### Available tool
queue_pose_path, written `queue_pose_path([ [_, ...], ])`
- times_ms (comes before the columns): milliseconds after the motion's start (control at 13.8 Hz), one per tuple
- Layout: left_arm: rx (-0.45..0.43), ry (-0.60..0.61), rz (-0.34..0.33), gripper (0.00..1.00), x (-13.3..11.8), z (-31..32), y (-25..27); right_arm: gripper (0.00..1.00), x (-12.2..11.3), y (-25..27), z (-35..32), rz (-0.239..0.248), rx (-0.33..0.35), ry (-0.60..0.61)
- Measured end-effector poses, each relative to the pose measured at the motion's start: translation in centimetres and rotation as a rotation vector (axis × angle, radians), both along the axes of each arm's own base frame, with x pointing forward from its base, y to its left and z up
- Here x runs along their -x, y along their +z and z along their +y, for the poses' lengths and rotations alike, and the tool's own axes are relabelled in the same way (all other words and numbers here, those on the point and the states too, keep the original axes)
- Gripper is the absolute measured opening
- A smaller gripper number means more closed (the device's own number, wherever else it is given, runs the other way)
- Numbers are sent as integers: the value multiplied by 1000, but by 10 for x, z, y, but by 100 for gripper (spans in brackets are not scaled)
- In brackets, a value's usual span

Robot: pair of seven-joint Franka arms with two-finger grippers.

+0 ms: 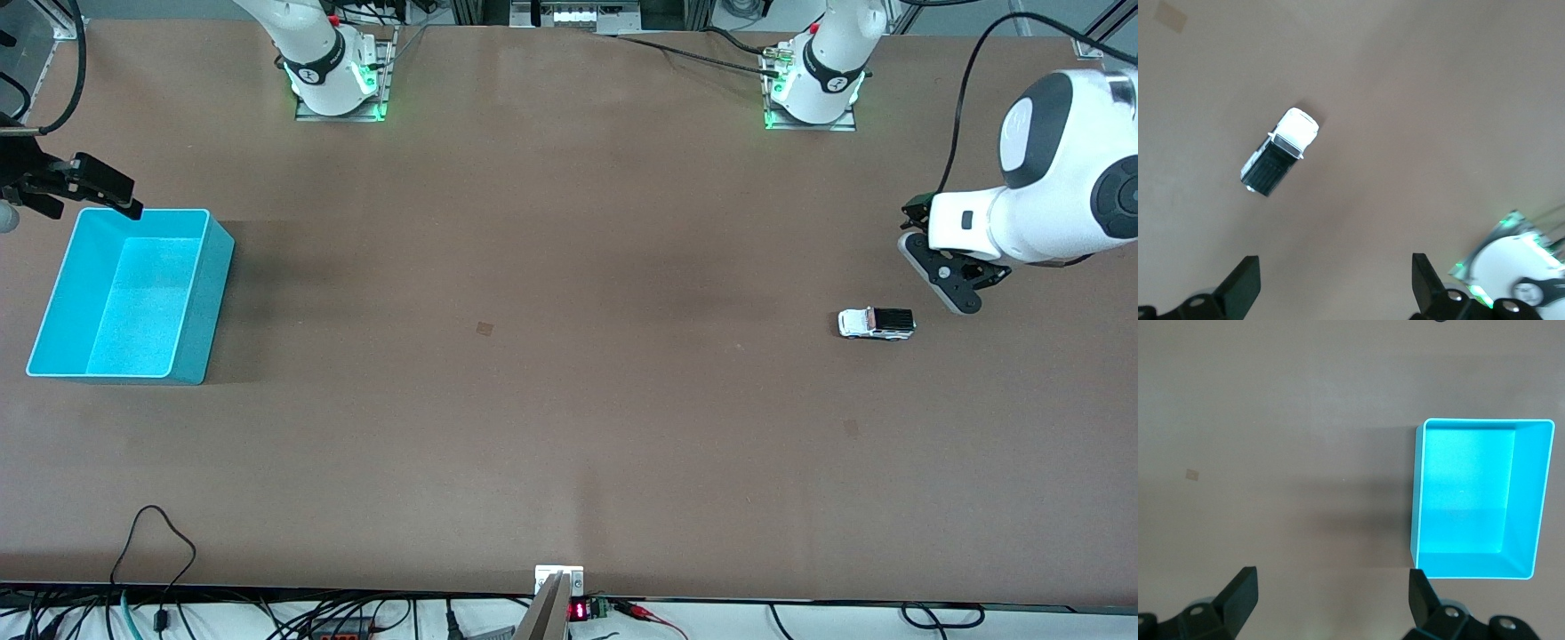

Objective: Wind and store white jeep toy

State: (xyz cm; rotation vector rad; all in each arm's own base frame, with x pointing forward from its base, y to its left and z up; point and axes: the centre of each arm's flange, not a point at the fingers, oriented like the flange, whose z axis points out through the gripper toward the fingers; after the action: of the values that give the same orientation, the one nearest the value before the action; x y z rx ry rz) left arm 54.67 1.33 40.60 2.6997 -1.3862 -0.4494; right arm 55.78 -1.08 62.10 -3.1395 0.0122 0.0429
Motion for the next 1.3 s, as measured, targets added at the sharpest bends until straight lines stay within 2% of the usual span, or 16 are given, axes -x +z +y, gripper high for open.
queue_pose_path([
  [144, 36, -133, -39, 100, 5, 12, -32, 100, 0, 0, 0, 0, 0, 0],
  [433, 31, -371, -156, 100, 21, 10, -94, 100, 0, 0, 0, 0, 0, 0],
  [578, 48, -445, -193, 100, 25, 19, -117, 100, 0, 0, 0, 1, 0, 0],
  [1300, 83, -537, -269, 100, 19, 31, -194, 100, 0, -1, 0, 1, 0, -1],
])
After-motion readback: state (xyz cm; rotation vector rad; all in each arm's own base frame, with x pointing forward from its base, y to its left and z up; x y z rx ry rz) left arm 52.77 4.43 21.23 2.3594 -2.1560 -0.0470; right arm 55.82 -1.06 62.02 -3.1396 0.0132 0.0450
